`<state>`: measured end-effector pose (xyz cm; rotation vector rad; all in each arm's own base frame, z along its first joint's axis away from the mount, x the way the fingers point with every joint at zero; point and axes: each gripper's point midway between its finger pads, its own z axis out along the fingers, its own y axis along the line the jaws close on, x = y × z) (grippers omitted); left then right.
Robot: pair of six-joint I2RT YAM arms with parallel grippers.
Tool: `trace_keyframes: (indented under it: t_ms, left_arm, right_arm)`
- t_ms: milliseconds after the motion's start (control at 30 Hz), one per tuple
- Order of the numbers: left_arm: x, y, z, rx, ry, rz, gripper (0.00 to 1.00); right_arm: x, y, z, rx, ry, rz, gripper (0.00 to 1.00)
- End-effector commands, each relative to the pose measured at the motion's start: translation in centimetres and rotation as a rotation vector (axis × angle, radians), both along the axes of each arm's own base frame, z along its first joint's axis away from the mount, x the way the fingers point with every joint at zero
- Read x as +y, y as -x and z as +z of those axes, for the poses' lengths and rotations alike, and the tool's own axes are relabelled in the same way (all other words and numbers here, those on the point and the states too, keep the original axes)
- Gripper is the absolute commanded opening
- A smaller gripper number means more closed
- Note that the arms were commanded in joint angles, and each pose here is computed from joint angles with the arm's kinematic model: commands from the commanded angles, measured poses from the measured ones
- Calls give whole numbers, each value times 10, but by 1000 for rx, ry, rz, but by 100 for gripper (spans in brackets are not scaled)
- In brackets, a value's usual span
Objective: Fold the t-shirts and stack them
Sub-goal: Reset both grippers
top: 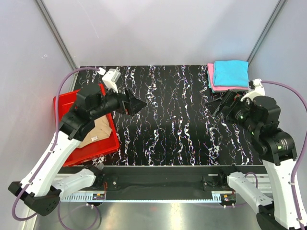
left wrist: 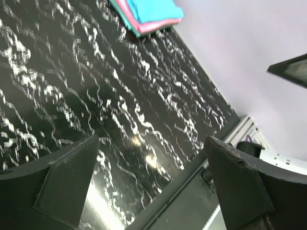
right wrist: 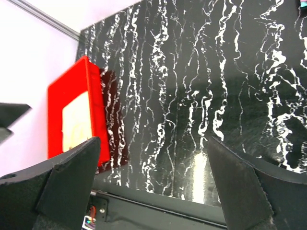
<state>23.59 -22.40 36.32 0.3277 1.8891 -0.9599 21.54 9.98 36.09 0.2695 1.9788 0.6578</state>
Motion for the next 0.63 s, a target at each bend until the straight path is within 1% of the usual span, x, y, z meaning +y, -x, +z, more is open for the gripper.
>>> trace_keyframes:
  t_ms: [0, 233, 467, 600]
  left_arm:
    - [10, 10, 31, -94, 66, 24, 99]
    - [12, 19, 38, -121, 90, 6, 99]
    - [16, 21, 40, -129, 87, 19, 99]
    - [15, 20, 40, -132, 87, 19, 99]
  right_arm:
    - [0, -3, 12, -36, -46, -28, 100]
    - [-2, 2, 18, -57, -39, -22, 100]
    - [-6, 8, 25, -85, -40, -36, 100]
    - [-9, 7, 22, -79, -35, -54, 100]
